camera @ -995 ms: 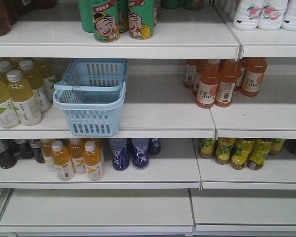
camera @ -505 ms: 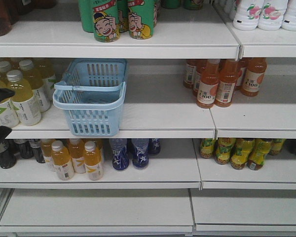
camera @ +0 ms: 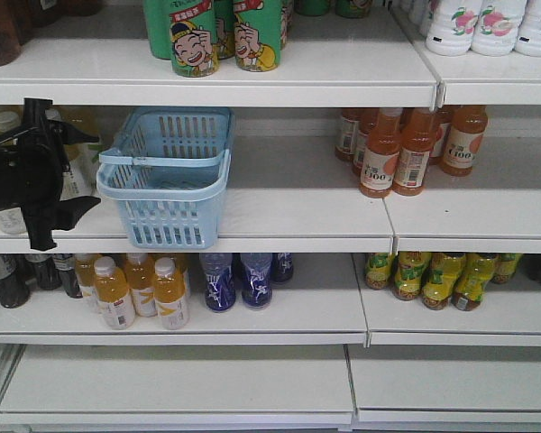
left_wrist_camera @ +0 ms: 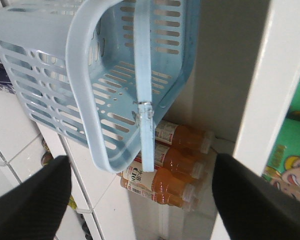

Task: Place coke in basket with both arms
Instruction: 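Reach the left gripper to the light-blue basket handle, then close the left gripper on the handle and lift the basket off the shelf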

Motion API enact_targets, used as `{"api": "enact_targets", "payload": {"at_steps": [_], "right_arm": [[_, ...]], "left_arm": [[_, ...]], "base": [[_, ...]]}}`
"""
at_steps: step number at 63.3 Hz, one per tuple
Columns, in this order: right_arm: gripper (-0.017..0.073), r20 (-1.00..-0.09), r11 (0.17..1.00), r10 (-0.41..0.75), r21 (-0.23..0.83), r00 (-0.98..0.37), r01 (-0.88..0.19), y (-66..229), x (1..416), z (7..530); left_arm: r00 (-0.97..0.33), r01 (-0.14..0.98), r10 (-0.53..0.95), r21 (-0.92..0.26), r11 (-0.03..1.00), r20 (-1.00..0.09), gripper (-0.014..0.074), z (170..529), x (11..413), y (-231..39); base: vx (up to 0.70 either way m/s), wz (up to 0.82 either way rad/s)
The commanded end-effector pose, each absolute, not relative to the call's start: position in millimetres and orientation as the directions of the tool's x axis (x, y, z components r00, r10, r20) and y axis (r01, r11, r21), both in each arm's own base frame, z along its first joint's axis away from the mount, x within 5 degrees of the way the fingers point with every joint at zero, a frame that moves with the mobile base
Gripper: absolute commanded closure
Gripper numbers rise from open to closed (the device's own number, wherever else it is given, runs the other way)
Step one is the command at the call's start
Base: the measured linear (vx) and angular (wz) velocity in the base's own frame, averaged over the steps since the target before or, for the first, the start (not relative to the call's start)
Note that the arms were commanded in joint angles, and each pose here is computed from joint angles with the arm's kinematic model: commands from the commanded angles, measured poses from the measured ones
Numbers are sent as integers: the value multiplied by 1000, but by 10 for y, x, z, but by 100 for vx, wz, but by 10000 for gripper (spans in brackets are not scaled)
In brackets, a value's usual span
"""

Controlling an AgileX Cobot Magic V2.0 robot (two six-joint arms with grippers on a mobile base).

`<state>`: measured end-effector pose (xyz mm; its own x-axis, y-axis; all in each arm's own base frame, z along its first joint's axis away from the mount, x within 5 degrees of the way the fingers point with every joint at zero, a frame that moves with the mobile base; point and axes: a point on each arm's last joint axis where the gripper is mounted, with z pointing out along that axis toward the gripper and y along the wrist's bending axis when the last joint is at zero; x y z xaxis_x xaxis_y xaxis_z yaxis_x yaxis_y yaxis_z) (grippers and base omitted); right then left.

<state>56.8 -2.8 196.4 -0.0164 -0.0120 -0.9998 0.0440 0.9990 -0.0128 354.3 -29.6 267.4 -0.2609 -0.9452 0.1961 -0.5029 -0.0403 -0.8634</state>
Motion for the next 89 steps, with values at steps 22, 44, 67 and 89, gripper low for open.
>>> {"api": "enact_targets", "payload": {"at_steps": [22, 44, 67, 89], "right_arm": [[567, -998, 999, -28, -25, 62, 42, -23, 557, 2005], [567, -998, 999, -28, -25, 61, 42, -23, 557, 2004], [567, -998, 999, -28, -25, 61, 42, -23, 557, 2005], [567, -998, 999, -28, -25, 61, 42, -23, 557, 2005]], "left_arm": [[-396, -402, -904, -916, 14, 160, 34, 2858, 4026, -636], [-397, -414, -883, -908, -70, 249, 34, 2751, 4319, -984], [-384, -402, -886, -911, -92, 259, 84, 2619, 4579, -1039], [-446, -320, -888, -947, 38, 116, 605, 2582, 4636, -952]], "base": [[0, 0], [0, 0], [0, 0], [0, 0]]}}
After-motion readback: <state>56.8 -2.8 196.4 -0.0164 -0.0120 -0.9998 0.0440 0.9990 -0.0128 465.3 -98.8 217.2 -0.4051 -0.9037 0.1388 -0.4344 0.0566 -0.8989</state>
